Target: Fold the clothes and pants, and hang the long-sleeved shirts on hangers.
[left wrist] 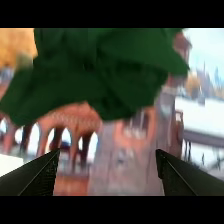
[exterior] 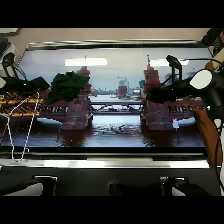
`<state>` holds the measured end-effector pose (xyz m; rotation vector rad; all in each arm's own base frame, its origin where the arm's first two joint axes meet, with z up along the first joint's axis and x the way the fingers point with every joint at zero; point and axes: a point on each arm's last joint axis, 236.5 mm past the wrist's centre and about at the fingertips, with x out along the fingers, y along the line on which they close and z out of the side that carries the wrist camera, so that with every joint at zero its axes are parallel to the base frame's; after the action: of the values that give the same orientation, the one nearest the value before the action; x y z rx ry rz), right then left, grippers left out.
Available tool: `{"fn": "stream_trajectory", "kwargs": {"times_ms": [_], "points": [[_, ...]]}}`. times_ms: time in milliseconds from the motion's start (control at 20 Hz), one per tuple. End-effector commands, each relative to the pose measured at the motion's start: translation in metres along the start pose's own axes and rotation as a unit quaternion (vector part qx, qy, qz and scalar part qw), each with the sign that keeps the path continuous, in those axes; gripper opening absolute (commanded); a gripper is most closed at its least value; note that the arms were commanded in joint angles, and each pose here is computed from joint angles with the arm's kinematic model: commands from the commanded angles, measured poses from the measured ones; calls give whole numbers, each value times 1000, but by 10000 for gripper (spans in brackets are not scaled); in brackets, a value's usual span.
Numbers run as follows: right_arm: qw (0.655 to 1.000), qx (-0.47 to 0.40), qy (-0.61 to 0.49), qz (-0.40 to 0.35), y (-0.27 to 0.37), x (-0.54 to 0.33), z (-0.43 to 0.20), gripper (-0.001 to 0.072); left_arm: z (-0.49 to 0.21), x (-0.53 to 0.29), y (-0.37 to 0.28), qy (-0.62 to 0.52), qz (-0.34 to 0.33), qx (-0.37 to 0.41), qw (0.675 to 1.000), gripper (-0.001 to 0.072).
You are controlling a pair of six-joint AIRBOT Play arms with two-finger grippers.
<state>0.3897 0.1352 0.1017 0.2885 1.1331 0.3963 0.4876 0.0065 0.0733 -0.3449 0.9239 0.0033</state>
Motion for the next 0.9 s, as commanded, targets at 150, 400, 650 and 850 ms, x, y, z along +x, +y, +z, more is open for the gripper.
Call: {"fn": "stream_trajectory", "kwargs": {"times_ms": [150,400,650,850], "points": [[1000,9,-4,1,1,0,2,33,30,147,33,-49,13,-37,998,720],[1000,16,-6,-1,0,0,3,90,41,174,7,-57,-3,8,998,128],[1000,29,3,0,1,-2,-2,89,9,119,-77,58,-65,91,992,16],[1000,10,-9,-13,4,-25,-7,89,-46,14,-205,128,-200,152,960,15]]}}
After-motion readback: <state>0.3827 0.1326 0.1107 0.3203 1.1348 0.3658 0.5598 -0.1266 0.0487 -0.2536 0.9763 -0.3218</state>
